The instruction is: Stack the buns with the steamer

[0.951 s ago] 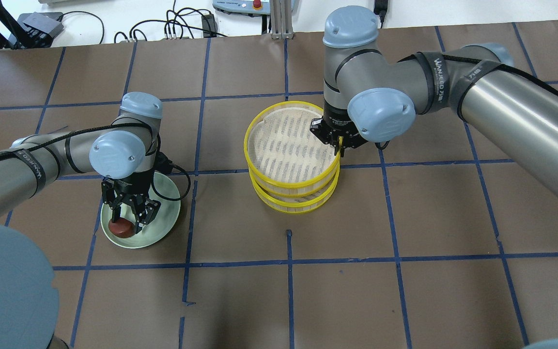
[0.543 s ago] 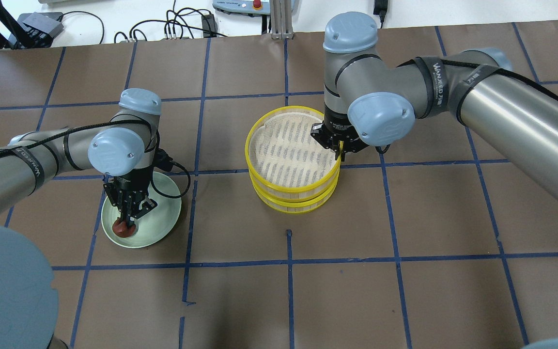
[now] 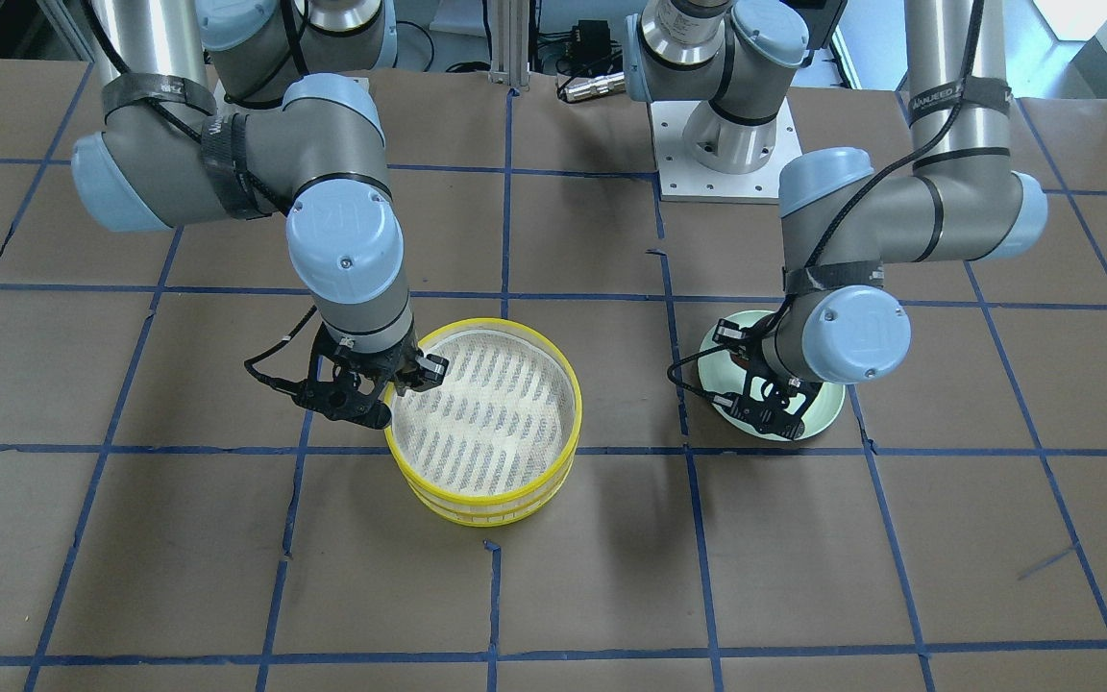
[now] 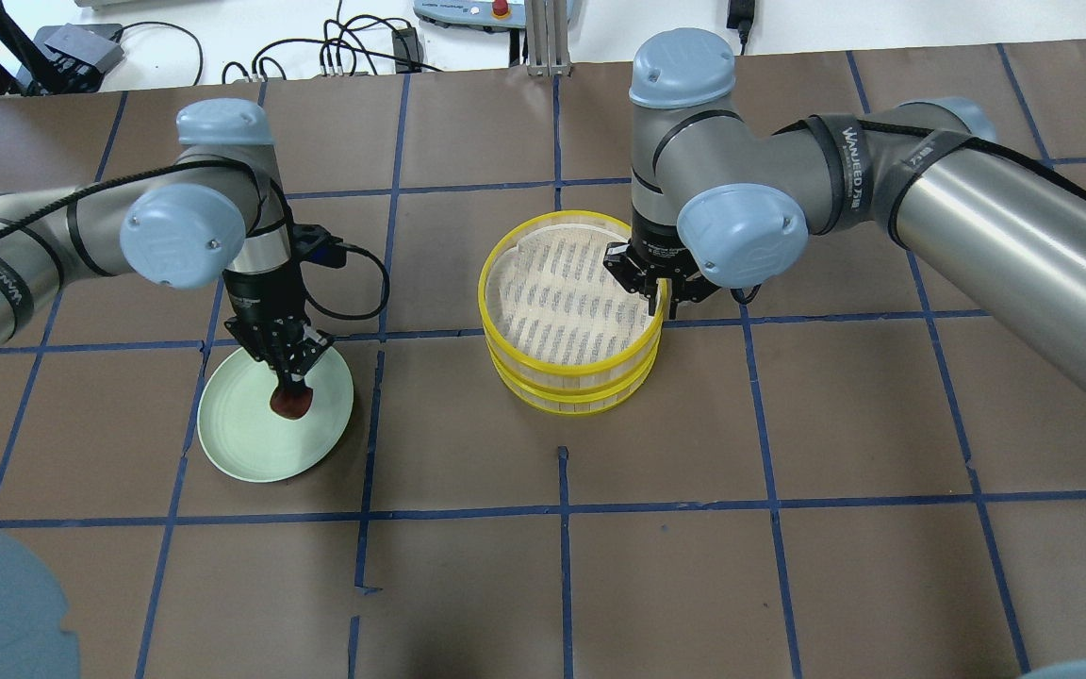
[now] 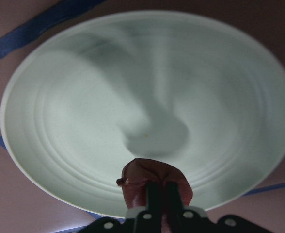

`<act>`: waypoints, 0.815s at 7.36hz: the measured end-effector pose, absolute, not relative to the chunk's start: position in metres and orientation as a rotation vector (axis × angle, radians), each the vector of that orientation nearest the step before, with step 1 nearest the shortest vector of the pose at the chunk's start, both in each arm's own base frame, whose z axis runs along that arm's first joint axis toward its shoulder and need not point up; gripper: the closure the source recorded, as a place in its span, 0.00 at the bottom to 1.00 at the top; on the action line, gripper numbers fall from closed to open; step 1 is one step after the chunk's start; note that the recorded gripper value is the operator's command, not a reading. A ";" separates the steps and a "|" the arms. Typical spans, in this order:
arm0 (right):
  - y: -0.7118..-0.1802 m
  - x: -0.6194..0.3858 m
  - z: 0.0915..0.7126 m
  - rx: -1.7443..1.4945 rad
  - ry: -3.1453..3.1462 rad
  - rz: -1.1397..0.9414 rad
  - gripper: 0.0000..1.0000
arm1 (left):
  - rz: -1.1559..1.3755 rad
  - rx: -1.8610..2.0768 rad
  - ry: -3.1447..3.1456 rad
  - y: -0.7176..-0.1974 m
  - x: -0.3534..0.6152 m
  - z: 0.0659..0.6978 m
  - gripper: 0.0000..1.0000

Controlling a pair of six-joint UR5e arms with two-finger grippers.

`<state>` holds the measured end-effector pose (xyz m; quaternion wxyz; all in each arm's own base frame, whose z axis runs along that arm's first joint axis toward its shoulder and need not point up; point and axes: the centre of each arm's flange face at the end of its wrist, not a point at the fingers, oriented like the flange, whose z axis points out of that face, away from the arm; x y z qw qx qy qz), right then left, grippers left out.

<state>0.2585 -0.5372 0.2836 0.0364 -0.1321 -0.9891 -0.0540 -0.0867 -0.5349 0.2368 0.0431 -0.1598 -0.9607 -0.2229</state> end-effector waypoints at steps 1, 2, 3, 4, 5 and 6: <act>-0.536 0.259 0.284 -0.404 -3.037 -0.166 0.00 | -0.595 -0.302 -2.829 -0.537 -0.102 0.249 0.93; -0.537 0.256 0.289 -0.404 -3.042 -0.155 0.00 | -0.547 -0.058 -2.694 -0.541 -0.118 0.257 0.93; -0.543 0.245 0.301 -0.401 -3.049 -0.139 0.00 | -0.539 0.169 -2.570 -0.547 -0.130 0.264 0.93; -0.552 0.219 0.325 -0.376 -3.061 -0.131 0.00 | -0.545 0.348 -2.456 -0.555 -0.139 0.274 0.91; -0.558 0.181 0.354 -0.346 -3.074 -0.132 0.00 | -0.552 0.454 -2.374 -0.562 -0.144 0.285 0.91; -0.561 0.141 0.378 -0.303 -3.089 -0.131 0.00 | -0.561 0.515 -2.332 -0.566 -0.147 0.294 0.91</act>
